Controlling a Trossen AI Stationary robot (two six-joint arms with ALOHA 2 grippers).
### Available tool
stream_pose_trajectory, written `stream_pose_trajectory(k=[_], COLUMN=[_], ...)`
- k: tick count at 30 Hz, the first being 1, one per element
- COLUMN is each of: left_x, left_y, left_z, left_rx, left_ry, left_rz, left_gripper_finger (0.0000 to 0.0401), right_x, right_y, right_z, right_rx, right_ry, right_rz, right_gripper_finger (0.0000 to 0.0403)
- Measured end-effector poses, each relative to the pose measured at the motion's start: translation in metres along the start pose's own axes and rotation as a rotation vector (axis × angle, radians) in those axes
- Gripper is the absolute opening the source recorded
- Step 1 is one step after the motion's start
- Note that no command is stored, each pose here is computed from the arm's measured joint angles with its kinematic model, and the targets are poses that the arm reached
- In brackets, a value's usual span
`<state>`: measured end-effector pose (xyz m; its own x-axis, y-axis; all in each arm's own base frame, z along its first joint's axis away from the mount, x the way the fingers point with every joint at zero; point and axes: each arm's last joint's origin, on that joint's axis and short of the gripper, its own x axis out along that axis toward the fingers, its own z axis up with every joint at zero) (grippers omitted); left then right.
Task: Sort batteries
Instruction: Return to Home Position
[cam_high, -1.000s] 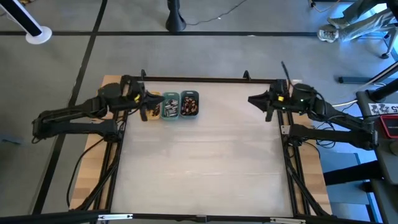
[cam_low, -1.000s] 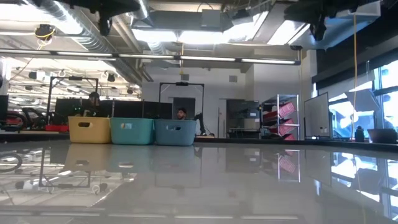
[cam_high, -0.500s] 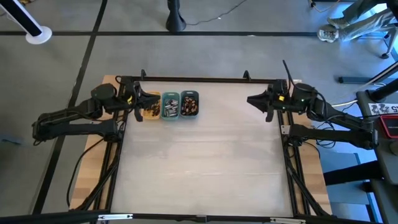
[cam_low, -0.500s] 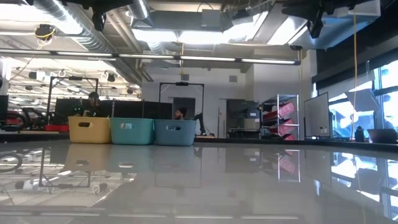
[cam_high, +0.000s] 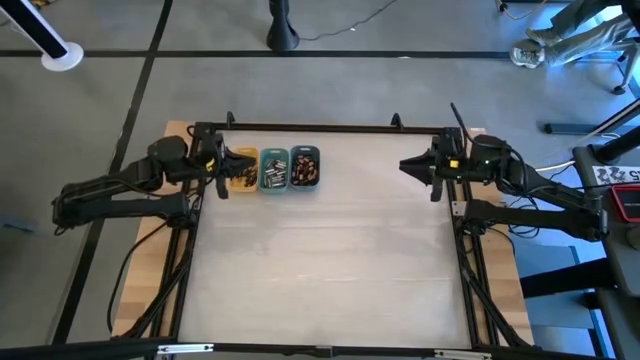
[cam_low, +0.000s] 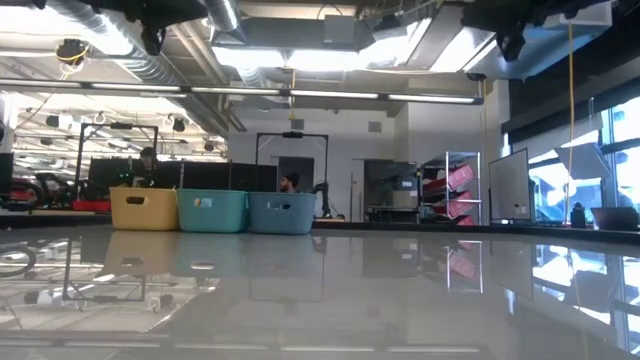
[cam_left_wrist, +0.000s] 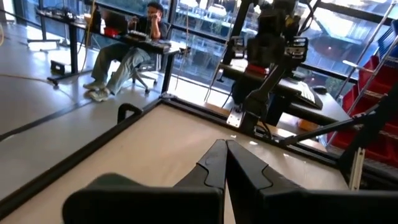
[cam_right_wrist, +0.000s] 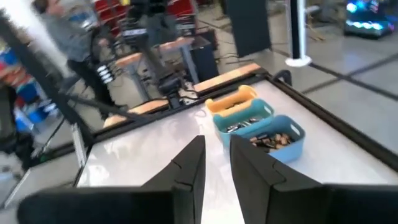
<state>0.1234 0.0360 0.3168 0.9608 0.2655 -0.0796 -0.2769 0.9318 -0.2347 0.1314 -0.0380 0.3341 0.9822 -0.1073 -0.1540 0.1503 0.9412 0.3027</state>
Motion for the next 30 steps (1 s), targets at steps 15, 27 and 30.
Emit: stream_pose_trajectory(k=[15, 27, 30], left_x=[-0.029, -0.038, -0.041], left_y=[0.002, 0.018, 0.021], left_z=[-0.009, -0.074, -0.084], left_rx=[0.006, -0.115, -0.119], left_ry=[-0.035, -0.173, -0.197], left_rz=[0.01, -0.018, -0.014], left_gripper_finger=[0.0, 0.0, 0.0], right_x=[0.013, 0.016, 0.016], right_y=[-0.018, -0.034, -0.035], right_z=[-0.056, -0.107, -0.112], right_rx=[0.011, 0.066, 0.061], right_ry=[-0.143, -0.235, -0.262], right_rz=[0.066, 0.086, 0.095], right_gripper_finger=[0.0076, 0.0076, 0.0076])
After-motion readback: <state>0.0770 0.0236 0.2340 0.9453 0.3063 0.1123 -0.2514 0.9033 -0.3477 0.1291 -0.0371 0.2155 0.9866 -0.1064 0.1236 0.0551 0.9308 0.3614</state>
